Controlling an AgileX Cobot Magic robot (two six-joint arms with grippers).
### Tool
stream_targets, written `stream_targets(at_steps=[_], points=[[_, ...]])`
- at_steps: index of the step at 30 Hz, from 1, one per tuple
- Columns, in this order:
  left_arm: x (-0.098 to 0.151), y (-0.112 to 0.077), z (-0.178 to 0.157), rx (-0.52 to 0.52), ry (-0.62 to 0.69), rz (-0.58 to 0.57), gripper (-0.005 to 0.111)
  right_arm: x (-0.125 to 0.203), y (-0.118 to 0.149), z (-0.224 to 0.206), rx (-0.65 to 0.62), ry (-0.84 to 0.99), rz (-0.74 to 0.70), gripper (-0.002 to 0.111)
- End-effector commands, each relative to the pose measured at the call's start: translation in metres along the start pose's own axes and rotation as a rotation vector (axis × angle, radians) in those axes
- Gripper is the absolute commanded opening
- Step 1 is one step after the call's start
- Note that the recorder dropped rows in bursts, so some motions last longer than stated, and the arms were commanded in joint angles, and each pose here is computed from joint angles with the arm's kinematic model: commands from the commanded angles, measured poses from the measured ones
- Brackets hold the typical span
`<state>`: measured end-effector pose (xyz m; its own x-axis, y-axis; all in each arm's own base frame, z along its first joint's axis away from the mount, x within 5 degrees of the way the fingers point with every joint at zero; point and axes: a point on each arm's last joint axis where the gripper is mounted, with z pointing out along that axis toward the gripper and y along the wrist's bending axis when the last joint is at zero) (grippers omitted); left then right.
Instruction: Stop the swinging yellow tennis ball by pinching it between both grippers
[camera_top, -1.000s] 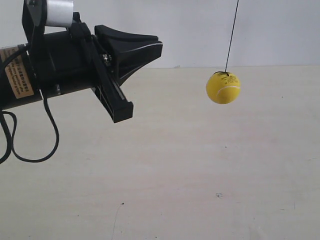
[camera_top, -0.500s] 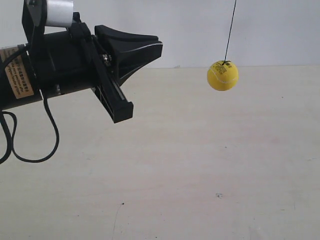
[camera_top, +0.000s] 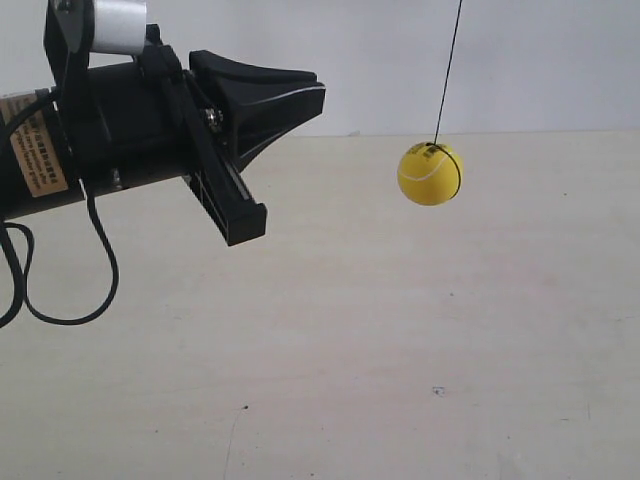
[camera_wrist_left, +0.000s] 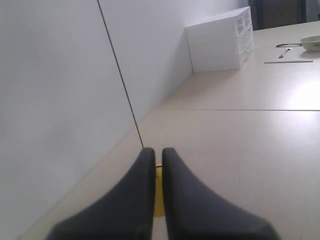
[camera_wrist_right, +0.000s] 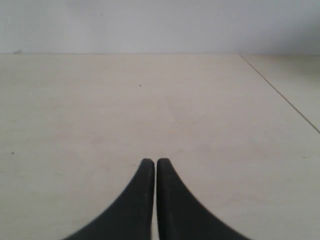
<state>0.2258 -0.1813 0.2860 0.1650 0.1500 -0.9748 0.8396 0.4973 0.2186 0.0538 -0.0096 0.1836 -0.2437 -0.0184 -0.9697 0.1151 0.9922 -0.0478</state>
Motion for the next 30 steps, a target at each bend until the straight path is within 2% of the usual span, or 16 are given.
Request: stream_targets(at_steps=[1, 5, 25, 30], points=[[-0.001, -0.002, 0.000, -0.003, -0.002, -0.015, 0.005, 0.001, -0.001, -0.001, 0.007, 0.012, -0.025, 0.000], [-0.001, -0.002, 0.000, -0.003, -0.002, -0.015, 0.005, 0.001, 0.000, -0.001, -0.004, 0.011, 0.017, 0.000], [-0.003, -0.002, -0.001, -0.002, -0.008, -0.013, 0.005, 0.001, 0.000, -0.001, -0.005, 0.011, 0.019, 0.000], [-0.017, 0.001, -0.014, -0.056, -0.004, 0.062, 0.005, 0.001, 0.000, -0.001, -0.005, 0.011, 0.019, 0.000]])
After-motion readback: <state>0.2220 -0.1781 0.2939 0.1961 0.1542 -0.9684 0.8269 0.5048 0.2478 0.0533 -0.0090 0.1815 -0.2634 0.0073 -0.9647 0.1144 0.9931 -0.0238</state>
